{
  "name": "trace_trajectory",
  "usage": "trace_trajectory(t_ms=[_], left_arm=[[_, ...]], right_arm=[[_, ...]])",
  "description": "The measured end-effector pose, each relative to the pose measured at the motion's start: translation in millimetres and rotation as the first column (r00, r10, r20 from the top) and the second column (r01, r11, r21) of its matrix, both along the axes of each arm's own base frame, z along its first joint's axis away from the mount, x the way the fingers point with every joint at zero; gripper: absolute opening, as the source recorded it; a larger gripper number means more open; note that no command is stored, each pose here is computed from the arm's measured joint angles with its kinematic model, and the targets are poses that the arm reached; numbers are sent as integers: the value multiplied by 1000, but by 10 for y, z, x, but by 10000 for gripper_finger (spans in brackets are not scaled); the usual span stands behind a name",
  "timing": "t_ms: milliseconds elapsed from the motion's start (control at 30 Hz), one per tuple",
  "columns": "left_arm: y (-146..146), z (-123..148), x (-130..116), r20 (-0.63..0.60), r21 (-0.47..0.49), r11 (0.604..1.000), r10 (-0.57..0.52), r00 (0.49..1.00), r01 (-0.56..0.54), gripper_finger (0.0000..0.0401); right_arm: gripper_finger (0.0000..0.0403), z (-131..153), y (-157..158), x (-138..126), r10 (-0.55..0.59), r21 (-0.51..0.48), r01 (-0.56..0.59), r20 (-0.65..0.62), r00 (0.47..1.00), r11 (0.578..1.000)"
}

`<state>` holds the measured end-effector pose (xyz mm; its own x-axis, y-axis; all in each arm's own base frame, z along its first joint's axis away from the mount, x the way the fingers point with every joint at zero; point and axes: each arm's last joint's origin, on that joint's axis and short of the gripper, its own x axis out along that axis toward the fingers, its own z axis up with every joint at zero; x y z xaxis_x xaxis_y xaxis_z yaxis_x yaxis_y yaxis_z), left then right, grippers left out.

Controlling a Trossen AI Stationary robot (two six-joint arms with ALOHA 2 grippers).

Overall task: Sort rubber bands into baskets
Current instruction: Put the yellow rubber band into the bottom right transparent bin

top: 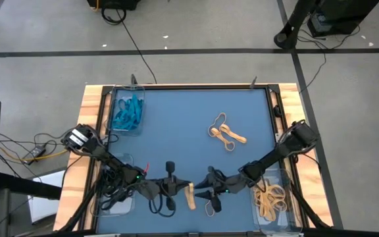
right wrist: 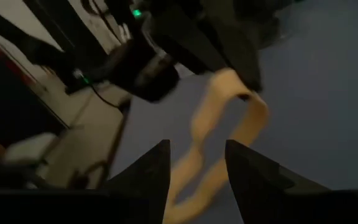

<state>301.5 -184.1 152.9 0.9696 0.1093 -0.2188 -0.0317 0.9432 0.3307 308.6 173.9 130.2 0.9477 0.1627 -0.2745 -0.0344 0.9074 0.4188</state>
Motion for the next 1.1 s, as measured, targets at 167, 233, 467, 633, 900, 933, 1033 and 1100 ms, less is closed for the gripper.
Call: trace_trajectory(t_ms=[167, 233, 467, 633, 900, 933, 1033, 1100], left_arm=[[1, 8, -3, 8, 26, 999, 20, 1000, -21, 5], [-2, 10, -5, 10, 26, 999, 23, 1000, -24, 5], [-2, 12, -5, 13, 22, 999, 25, 1000, -26, 5], [-4, 28, -1, 29, 5, 1000, 31, 999, -31, 9], [-76, 45, -42, 49, -49, 999, 18, 999, -16, 38], [-88, 45, -50, 50, -49, 999, 14, 999, -12, 46], [-104, 45, -61, 49, -51, 999, 10, 999, -8, 74], [-102, 44, -61, 50, -50, 999, 20, 999, -18, 93]], right_arm=[[164, 9, 8, 123, 63, 27, -64, 31, 998, 998], [164, 34, 17, 141, 67, 27, -68, 38, 997, 997], [125, 47, 10, 155, 49, 18, -50, 43, 998, 999], [36, 46, -43, 182, 34, 17, -34, 42, 999, 999], [13, 44, -61, 191, 25, 30, -27, 38, 999, 999], [10, 43, -62, 192, 26, 26, -27, 38, 999, 999], [7, 35, -70, 191, 7, 7, -8, 33, 999, 1000], [7, 15, -80, 188, -19, -3, 19, 16, 1000, 1000]])
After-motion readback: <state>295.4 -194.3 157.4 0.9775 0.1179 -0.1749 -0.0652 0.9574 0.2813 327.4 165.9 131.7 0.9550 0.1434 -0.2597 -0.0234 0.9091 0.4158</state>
